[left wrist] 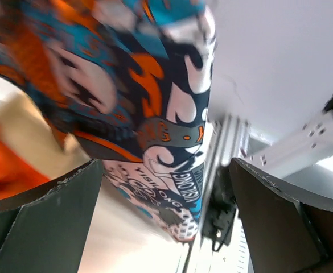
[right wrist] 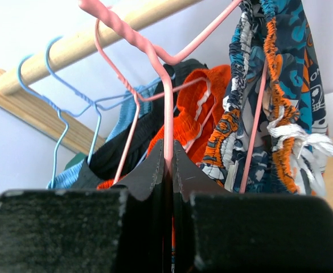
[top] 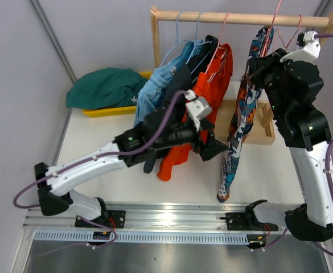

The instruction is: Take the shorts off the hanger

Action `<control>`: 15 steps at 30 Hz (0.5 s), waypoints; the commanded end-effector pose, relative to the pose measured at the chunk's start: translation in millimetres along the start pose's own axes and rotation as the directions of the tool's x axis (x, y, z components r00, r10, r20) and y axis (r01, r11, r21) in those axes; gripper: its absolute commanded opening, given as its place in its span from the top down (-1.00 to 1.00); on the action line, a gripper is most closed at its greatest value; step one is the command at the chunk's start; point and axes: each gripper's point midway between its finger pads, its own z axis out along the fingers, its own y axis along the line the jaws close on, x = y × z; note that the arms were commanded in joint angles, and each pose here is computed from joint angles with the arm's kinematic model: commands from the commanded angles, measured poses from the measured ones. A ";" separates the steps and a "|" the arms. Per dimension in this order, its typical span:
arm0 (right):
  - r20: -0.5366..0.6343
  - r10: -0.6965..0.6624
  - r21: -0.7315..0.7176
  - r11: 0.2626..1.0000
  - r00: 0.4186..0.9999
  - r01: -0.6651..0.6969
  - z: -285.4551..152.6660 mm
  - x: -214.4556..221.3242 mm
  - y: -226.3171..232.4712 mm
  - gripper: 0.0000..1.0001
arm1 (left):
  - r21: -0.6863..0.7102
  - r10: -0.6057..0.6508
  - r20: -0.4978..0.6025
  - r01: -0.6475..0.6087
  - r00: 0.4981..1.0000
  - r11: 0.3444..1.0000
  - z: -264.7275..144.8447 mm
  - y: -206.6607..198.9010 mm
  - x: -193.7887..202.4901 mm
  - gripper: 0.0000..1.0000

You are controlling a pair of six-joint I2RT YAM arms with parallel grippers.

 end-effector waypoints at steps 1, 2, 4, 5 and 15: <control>0.114 0.065 -0.054 0.997 0.991 -0.060 -24.3 -35.9 9.5 1.00 | 0.128 0.020 0.104 -0.034 0.994 0.991 15.6 -33.9 -26.1 -0.99; 0.116 0.066 -0.053 0.997 0.991 -0.060 -26.4 -36.2 8.2 1.00 | 0.137 0.018 0.090 -0.030 0.996 0.990 27.8 -36.1 -19.7 -0.99; 0.114 0.070 -0.054 0.996 0.991 -0.064 -30.7 -33.7 5.6 1.00 | 0.154 0.014 0.090 -0.028 0.996 0.988 37.4 -41.6 -19.3 -0.99; 0.116 0.072 -0.056 0.996 0.991 -0.066 -33.1 -34.2 5.0 1.00 | 0.150 0.013 0.078 -0.025 0.997 0.988 47.5 -40.5 -14.0 -0.99; 0.110 0.083 -0.068 0.995 0.991 -0.076 -41.5 -29.8 2.3 1.00 | 0.173 -0.012 0.035 0.006 0.999 0.985 81.5 -44.1 6.9 -0.99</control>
